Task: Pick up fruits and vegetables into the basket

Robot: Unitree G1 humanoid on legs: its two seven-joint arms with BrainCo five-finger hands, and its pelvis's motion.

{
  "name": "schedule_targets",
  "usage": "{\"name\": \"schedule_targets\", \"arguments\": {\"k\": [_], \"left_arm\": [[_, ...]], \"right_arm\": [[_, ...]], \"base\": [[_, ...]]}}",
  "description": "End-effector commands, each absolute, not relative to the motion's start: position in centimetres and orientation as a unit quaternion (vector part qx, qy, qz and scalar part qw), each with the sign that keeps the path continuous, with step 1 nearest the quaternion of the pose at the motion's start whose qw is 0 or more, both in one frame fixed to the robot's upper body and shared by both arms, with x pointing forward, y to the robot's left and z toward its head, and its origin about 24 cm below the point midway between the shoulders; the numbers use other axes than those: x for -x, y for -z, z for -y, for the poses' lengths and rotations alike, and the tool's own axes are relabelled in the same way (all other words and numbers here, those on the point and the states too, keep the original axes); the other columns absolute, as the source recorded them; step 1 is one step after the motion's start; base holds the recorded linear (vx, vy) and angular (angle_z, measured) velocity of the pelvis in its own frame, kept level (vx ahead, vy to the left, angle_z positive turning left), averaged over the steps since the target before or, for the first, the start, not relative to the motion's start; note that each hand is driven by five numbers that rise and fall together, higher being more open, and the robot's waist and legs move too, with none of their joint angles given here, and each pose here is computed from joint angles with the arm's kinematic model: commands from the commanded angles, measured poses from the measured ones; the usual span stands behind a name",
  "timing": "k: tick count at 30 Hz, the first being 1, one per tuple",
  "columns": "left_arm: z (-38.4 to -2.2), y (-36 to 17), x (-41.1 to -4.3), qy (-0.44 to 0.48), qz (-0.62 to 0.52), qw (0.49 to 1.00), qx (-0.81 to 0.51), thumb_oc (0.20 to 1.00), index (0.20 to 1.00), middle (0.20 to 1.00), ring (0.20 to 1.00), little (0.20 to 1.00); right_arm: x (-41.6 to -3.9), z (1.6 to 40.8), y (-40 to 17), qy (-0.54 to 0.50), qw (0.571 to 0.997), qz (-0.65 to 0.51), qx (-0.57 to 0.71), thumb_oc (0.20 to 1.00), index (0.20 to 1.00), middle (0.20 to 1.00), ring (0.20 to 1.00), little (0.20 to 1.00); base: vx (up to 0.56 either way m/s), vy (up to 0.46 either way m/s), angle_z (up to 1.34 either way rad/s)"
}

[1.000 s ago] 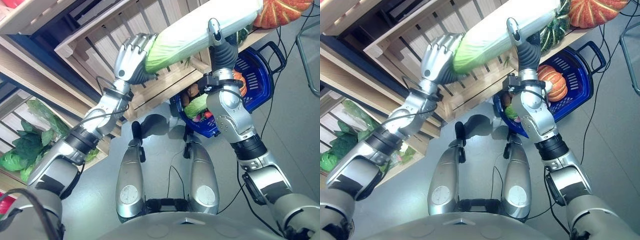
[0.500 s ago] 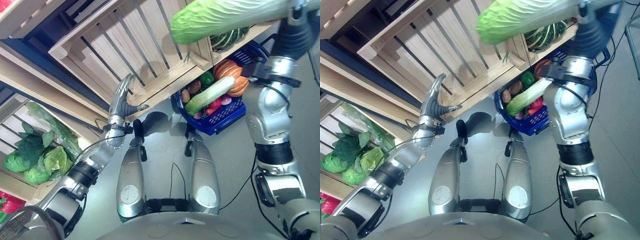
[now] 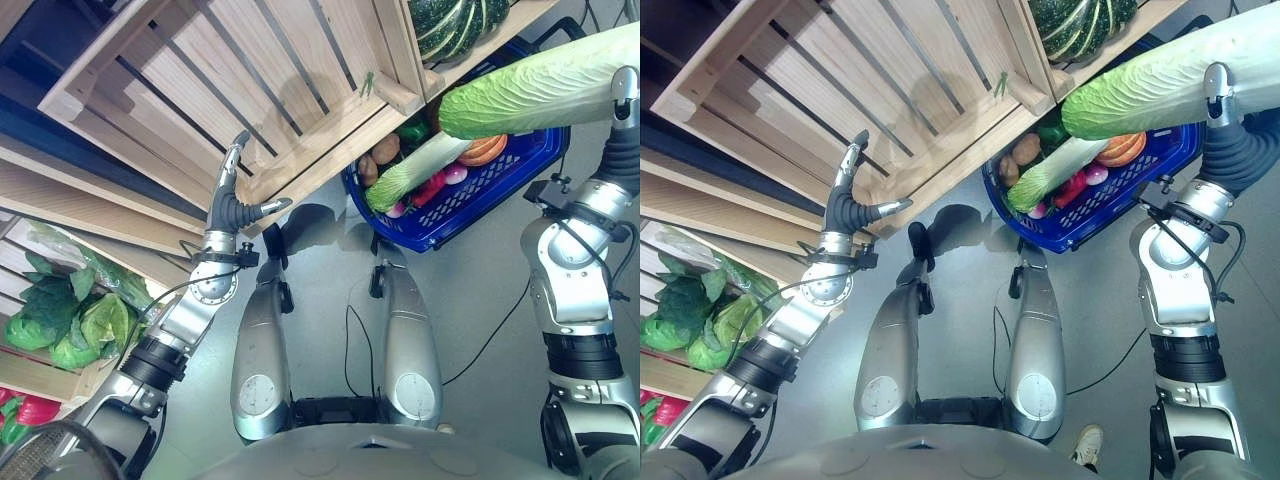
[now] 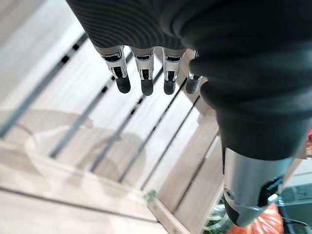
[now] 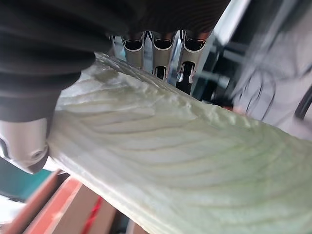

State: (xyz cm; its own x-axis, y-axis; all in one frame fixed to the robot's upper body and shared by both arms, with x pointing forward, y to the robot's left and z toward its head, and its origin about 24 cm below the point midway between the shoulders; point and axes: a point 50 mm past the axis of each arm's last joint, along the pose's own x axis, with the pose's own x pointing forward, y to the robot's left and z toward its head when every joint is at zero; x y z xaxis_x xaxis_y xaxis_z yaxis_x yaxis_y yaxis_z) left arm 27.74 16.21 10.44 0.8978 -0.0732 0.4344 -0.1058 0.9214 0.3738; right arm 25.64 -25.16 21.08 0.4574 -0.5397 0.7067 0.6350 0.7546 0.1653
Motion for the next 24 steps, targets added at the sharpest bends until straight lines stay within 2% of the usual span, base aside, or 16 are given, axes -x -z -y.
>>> {"name": "schedule_targets", "arguments": {"k": [1,9,14,24], "left_arm": [[-15.9,-12.0,-26.0,0.029,0.268,0.952,-0.149,1.000,1.000,1.000,1.000,1.000],[-14.1,-11.2,-25.7,0.103,0.239,0.955,-0.139,1.000,1.000,1.000,1.000,1.000],[-13.3,-10.7,-25.5,0.131,0.224,0.956,-0.134,1.000,1.000,1.000,1.000,1.000],[-12.6,-10.5,-26.1,0.145,0.221,0.955,-0.136,1.000,1.000,1.000,1.000,1.000]], "right_arm": [[-24.3,27.8,-22.6,0.432,0.796,0.415,0.082,0.200,0.200,0.200,0.200,0.200],[-26.1,30.0,-21.3,0.511,0.786,0.326,0.122,0.200,0.200,0.200,0.200,0.200],[-27.5,31.7,-21.1,0.524,0.797,0.274,0.121,0.200,0.200,0.200,0.200,0.200],[-32.8,32.9,-21.4,0.394,0.899,0.191,0.002,0.200,0.200,0.200,0.200,0.200]], "base": [[-0.02,-0.122,0.02],[0.00,-0.084,0.00],[0.00,-0.080,0.03],[0.00,-0.093,0.07]]}}
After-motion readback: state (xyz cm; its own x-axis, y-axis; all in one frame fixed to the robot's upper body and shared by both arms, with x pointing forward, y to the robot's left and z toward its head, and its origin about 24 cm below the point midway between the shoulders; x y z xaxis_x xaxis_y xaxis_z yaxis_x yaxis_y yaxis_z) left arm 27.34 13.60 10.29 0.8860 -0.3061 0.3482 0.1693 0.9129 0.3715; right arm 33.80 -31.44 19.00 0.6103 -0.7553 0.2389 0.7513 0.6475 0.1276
